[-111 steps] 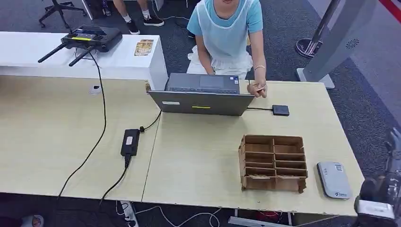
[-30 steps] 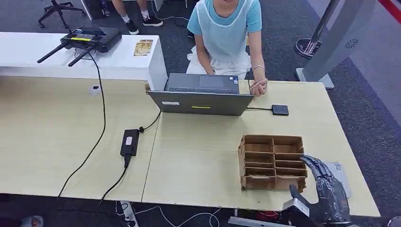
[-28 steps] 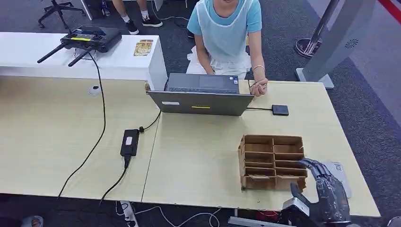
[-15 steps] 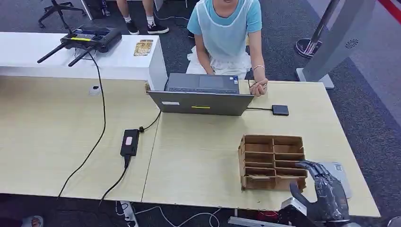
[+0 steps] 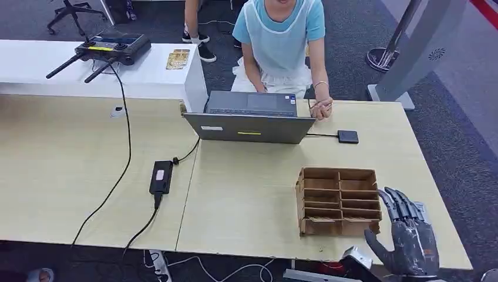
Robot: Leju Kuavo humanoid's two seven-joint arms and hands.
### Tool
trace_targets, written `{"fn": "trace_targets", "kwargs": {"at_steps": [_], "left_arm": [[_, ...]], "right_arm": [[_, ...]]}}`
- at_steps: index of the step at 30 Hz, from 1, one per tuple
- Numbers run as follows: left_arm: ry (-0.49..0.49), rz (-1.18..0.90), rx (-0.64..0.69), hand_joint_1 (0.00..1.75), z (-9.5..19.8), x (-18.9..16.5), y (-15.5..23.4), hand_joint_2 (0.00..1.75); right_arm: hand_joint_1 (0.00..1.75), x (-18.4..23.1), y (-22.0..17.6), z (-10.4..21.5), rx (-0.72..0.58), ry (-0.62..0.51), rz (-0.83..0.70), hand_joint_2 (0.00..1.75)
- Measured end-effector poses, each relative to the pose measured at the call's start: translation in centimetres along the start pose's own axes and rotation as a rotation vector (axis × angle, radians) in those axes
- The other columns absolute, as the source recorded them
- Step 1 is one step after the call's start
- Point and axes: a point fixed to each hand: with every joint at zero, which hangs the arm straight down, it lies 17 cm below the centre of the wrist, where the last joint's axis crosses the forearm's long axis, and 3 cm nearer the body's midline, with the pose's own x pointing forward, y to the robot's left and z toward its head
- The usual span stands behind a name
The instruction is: Pass the card to the sensor for recognition and then transmit it.
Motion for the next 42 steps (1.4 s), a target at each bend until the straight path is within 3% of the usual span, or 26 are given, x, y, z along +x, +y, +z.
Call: {"fn": "trace_targets", "kwargs": {"at_steps": [9, 16, 18, 21, 26, 32, 35, 42], "left_arm": [[-0.005, -0.033, 0.0, 0.0, 0.1, 0.3, -0.2, 0.0], [-0.009, -0.058, -0.004, 0.0, 0.1, 0.4, -0.2, 0.0], [-0.012, -0.068, -0.004, 0.0, 0.1, 0.5, -0.3, 0.0], [-0.018, -0.088, -0.005, 0.0, 0.2, 0.8, -0.3, 0.0], [-0.025, -0.108, -0.006, 0.0, 0.2, 1.2, -0.3, 0.0], [-0.031, -0.123, -0.006, 0.0, 0.2, 1.4, -0.3, 0.0], [-0.031, -0.126, -0.006, 0.0, 0.2, 1.5, -0.3, 0.0], [-0.033, -0.146, -0.008, 0.0, 0.3, 1.5, -0.4, 0.0]], "right_arm": [[0.49, 0.0, -0.2, 0.6, -0.024, 0.015, 0.221, 1.75], [0.56, 1.1, 0.5, 0.7, -0.015, -0.015, 0.261, 1.75], [0.72, 1.3, 0.7, 0.4, -0.011, -0.021, 0.261, 1.75], [0.82, 1.7, 1.5, 0.1, 0.008, -0.037, 0.256, 1.75], [0.73, 2.4, 2.8, -0.6, 0.035, -0.065, 0.242, 1.75], [0.75, 2.7, 4.0, -1.3, 0.06, -0.082, 0.235, 1.75], [0.59, 2.8, 4.3, -1.4, 0.066, -0.087, 0.234, 1.75], [0.72, 2.5, 5.1, -1.5, 0.085, -0.078, 0.218, 1.75]]}}
